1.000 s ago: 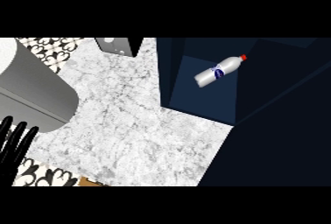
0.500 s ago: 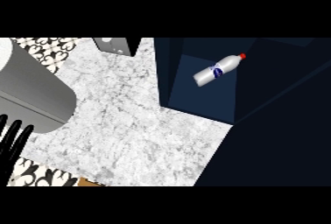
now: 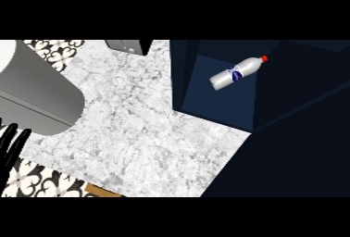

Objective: Pick up the bottled water, place it into the cabinet and close the cabinet

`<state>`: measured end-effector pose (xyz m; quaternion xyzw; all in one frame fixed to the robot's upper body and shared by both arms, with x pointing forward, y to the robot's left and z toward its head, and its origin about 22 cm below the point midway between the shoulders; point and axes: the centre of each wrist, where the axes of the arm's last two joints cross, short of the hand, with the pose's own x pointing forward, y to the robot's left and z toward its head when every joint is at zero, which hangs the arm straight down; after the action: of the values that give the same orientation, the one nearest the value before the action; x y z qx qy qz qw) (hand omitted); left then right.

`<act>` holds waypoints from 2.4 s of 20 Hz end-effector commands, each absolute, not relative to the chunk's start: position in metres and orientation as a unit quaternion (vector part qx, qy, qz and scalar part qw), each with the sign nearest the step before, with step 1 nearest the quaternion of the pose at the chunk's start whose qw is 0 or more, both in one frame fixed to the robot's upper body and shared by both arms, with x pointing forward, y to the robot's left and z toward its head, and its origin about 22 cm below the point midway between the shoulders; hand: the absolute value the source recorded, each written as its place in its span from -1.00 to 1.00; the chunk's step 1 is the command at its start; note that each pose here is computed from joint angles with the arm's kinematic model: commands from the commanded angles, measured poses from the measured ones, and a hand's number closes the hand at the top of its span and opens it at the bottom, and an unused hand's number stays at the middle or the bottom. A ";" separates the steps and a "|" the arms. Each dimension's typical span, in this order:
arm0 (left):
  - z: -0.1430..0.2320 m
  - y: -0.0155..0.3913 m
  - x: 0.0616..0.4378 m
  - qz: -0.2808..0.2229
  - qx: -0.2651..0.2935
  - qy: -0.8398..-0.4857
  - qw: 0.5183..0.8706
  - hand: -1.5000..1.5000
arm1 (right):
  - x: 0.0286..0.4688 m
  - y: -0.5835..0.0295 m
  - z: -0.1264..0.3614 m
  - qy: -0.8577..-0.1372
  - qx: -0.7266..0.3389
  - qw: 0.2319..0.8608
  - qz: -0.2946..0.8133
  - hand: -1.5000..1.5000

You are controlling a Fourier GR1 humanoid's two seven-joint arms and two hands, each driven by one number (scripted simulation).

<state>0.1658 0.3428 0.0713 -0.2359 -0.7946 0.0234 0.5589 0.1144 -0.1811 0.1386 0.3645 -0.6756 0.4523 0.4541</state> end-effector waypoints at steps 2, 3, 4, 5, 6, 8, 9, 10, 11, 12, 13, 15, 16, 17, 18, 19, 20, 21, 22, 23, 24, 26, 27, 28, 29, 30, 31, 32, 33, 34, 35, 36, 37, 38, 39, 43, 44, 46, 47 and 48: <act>0.070 0.348 0.167 0.026 -0.231 -0.795 0.561 -1.00 | 0.118 -0.158 0.124 -0.648 0.419 0.486 0.410 1.00; 0.073 0.344 0.167 0.021 -0.240 -0.795 0.557 -1.00 | 0.122 -0.160 0.121 -0.652 0.408 0.498 0.400 1.00; 0.072 0.349 0.167 0.021 -0.235 -0.795 0.559 -1.00 | 0.124 -0.160 0.122 -0.653 0.404 0.501 0.399 1.00; 0.073 0.348 0.169 0.021 -0.236 -0.798 0.554 -1.00 | 0.129 -0.159 0.123 -0.658 0.398 0.503 0.396 1.00; 0.071 0.348 0.167 0.024 -0.240 -0.795 0.556 -1.00 | 0.133 -0.157 0.127 -0.667 0.389 0.498 0.394 1.00; 0.072 0.350 0.169 0.024 -0.233 -0.797 0.556 -1.00 | 0.145 -0.156 0.133 -0.673 0.356 0.495 0.418 1.00; 0.070 0.354 0.167 0.027 -0.230 -0.792 0.565 -1.00 | 0.150 -0.154 0.136 -0.673 0.348 0.494 0.426 1.00; 0.074 0.352 0.168 0.026 -0.236 -0.795 0.559 -1.00 | 0.159 -0.153 0.133 -0.667 0.332 0.506 0.434 1.00; 0.071 0.352 0.168 0.028 -0.230 -0.796 0.560 -1.00 | 0.163 -0.150 0.134 -0.663 0.324 0.507 0.446 1.00; 0.071 0.353 0.170 0.029 -0.233 -0.795 0.560 -1.00 | 0.169 -0.148 0.137 -0.659 0.314 0.505 0.460 1.00; 0.070 0.353 0.169 0.029 -0.228 -0.793 0.564 -1.00 | 0.175 -0.145 0.137 -0.656 0.306 0.509 0.467 1.00; 0.069 0.359 0.167 0.034 -0.223 -0.794 0.565 -1.00 | 0.189 -0.140 0.141 -0.654 0.290 0.516 0.471 1.00; 0.069 0.353 0.167 0.032 -0.233 -0.793 0.562 -1.00 | 0.195 -0.135 0.139 -0.652 0.287 0.523 0.468 1.00; 0.070 0.358 0.169 0.034 -0.225 -0.794 0.564 -1.00 | 0.202 -0.132 0.141 -0.648 0.279 0.528 0.473 1.00; 0.070 0.360 0.168 0.036 -0.221 -0.794 0.565 -1.00 | 0.208 -0.125 0.141 -0.646 0.280 0.535 0.468 1.00; 0.069 0.358 0.167 0.038 -0.223 -0.789 0.571 -1.00 | 0.214 -0.117 0.144 -0.647 0.278 0.536 0.466 1.00; 0.067 0.356 0.166 0.033 -0.231 -0.788 0.570 -1.00 | 0.221 -0.114 0.145 -0.647 0.272 0.541 0.464 1.00; 0.068 0.360 0.169 0.040 -0.219 -0.794 0.566 -1.00 | 0.226 -0.110 0.144 -0.640 0.271 0.550 0.464 1.00; 0.069 0.362 0.168 0.040 -0.219 -0.793 0.566 -1.00 | 0.230 -0.102 0.147 -0.641 0.274 0.552 0.458 1.00; 0.070 0.362 0.168 0.039 -0.219 -0.795 0.565 -1.00 | 0.239 -0.098 0.144 -0.630 0.269 0.566 0.459 1.00; 0.063 0.361 0.167 0.046 -0.221 -0.788 0.572 -1.00 | 0.245 -0.090 0.148 -0.631 0.272 0.564 0.458 1.00; 0.069 0.366 0.167 0.043 -0.214 -0.792 0.570 -1.00 | 0.261 -0.074 0.156 -0.630 0.260 0.581 0.445 1.00; 0.065 0.367 0.167 0.046 -0.214 -0.793 0.569 -1.00 | 0.272 -0.069 0.160 -0.630 0.254 0.585 0.442 1.00; 0.063 0.369 0.162 0.049 -0.214 -0.790 0.572 -1.00 | 0.281 -0.064 0.160 -0.625 0.240 0.600 0.438 1.00; 0.064 0.370 0.163 0.049 -0.218 -0.788 0.574 -1.00 | 0.289 -0.060 0.163 -0.629 0.231 0.607 0.426 1.00; 0.066 0.365 0.167 0.054 -0.215 -0.794 0.566 -1.00 | 0.295 -0.057 0.173 -0.641 0.215 0.609 0.414 1.00; 0.061 0.372 0.162 0.050 -0.214 -0.791 0.571 -1.00 | 0.306 -0.058 0.180 -0.660 0.204 0.610 0.389 1.00; 0.062 0.371 0.161 0.057 -0.212 -0.791 0.571 -1.00 | 0.313 -0.053 0.188 -0.669 0.185 0.610 0.383 1.00; 0.066 0.371 0.164 0.058 -0.215 -0.795 0.563 -1.00 | 0.321 -0.053 0.194 -0.676 0.173 0.618 0.363 1.00; 0.064 0.372 0.164 0.061 -0.216 -0.792 0.568 -1.00 | 0.330 -0.050 0.193 -0.676 0.164 0.626 0.353 1.00; 0.057 0.371 0.159 0.064 -0.214 -0.790 0.571 -1.00 | 0.338 -0.047 0.196 -0.682 0.157 0.631 0.334 1.00; 0.060 0.375 0.159 0.057 -0.208 -0.792 0.572 -1.00 | 0.345 -0.048 0.194 -0.689 0.142 0.640 0.309 1.00; 0.057 0.372 0.161 0.063 -0.214 -0.794 0.565 -1.00 | 0.352 -0.045 0.209 -0.696 0.141 0.637 0.299 1.00; 0.059 0.374 0.160 0.064 -0.207 -0.797 0.564 -1.00 | 0.359 -0.042 0.205 -0.698 0.125 0.644 0.288 1.00; 0.059 0.371 0.160 0.060 -0.212 -0.796 0.563 -1.00 | 0.363 -0.036 0.207 -0.700 0.124 0.645 0.281 1.00; 0.054 0.376 0.154 0.060 -0.211 -0.793 0.568 -1.00 | 0.378 -0.037 0.208 -0.706 0.121 0.657 0.235 1.00; 0.060 0.371 0.156 0.064 -0.224 -0.796 0.559 -1.00 | 0.380 -0.037 0.201 -0.706 0.122 0.662 0.220 1.00; 0.059 0.376 0.154 0.063 -0.218 -0.795 0.562 -1.00 | 0.384 -0.040 0.202 -0.711 0.119 0.668 0.186 -1.00; 0.056 0.375 0.153 0.071 -0.217 -0.795 0.563 -1.00 | 0.385 -0.042 0.199 -0.703 0.127 0.679 0.170 -1.00; 0.061 0.378 0.156 0.065 -0.214 -0.797 0.561 -1.00 | 0.387 -0.041 0.201 -0.699 0.129 0.684 0.165 -1.00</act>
<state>0.1561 0.3751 0.0592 -0.2150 -0.7955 0.0635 0.5630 0.3534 -0.0322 0.1854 0.1590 -0.6786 0.2691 0.6647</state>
